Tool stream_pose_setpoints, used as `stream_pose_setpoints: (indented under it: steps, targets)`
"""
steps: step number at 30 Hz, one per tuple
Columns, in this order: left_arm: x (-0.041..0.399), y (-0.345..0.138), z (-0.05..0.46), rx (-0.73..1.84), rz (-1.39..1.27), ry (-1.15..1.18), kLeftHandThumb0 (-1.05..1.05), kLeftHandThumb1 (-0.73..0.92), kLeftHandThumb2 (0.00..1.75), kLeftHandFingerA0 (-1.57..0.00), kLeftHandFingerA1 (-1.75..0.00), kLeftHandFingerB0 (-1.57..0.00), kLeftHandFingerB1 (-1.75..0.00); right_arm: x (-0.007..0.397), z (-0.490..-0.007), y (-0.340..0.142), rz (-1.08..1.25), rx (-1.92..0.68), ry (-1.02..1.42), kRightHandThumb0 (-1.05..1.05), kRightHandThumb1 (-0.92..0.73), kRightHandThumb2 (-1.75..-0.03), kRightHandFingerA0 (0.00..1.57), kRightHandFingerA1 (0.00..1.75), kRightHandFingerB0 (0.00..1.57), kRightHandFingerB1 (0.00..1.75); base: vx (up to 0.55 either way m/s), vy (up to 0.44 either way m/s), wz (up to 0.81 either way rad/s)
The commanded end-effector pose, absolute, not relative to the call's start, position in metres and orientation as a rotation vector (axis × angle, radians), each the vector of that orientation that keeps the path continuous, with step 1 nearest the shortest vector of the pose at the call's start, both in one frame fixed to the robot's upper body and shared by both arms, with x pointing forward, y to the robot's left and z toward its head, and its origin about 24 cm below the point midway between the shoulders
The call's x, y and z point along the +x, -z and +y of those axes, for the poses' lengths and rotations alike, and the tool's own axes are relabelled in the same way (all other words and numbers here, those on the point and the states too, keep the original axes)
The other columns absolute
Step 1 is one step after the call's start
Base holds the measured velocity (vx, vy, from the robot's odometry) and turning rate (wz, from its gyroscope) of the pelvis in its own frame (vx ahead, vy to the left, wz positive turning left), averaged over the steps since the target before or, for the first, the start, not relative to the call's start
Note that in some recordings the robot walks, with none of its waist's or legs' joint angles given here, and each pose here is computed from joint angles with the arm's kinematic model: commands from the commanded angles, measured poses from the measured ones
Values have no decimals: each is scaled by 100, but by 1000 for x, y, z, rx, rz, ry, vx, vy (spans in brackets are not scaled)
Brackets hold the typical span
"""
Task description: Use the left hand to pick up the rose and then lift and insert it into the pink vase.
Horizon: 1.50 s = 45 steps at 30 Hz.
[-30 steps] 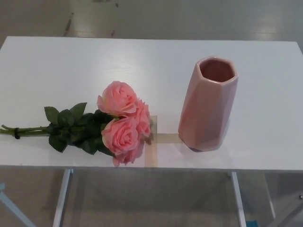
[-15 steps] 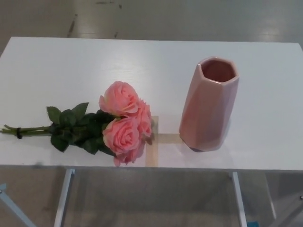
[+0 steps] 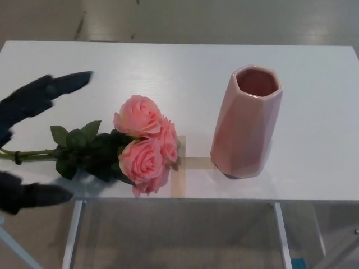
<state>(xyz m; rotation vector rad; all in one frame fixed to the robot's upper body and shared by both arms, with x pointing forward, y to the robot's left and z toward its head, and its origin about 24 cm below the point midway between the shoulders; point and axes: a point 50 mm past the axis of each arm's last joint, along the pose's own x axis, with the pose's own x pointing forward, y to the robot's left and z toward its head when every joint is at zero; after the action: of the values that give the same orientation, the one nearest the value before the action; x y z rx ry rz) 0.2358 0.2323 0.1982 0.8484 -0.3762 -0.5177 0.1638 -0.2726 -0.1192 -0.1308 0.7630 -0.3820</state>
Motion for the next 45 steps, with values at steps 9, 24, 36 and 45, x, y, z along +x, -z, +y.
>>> stream_pose_setpoints:
  steps: [9,24,36,45]
  targets:
    - [309,-166,210,1163,0,522,-57,35,76,0,-14,0,-20,167,-274,117,746,-110,384,-22,-66,-59,61,51,58,48,0,0,0]
    - [340,-164,220,1192,149,425,-54,35,74,0,-14,0,-20,167,-274,117,746,-121,382,-21,-66,-59,61,51,58,48,0,0,0]
    - [343,-171,210,1198,116,402,-56,35,75,0,-14,0,-19,165,-273,118,753,-112,377,-22,-65,-59,62,51,58,48,0,0,0]
    - [340,-157,192,1220,102,460,-62,34,69,0,-11,0,-18,168,-272,117,744,-109,376,-22,-65,-59,61,50,58,48,0,0,0]
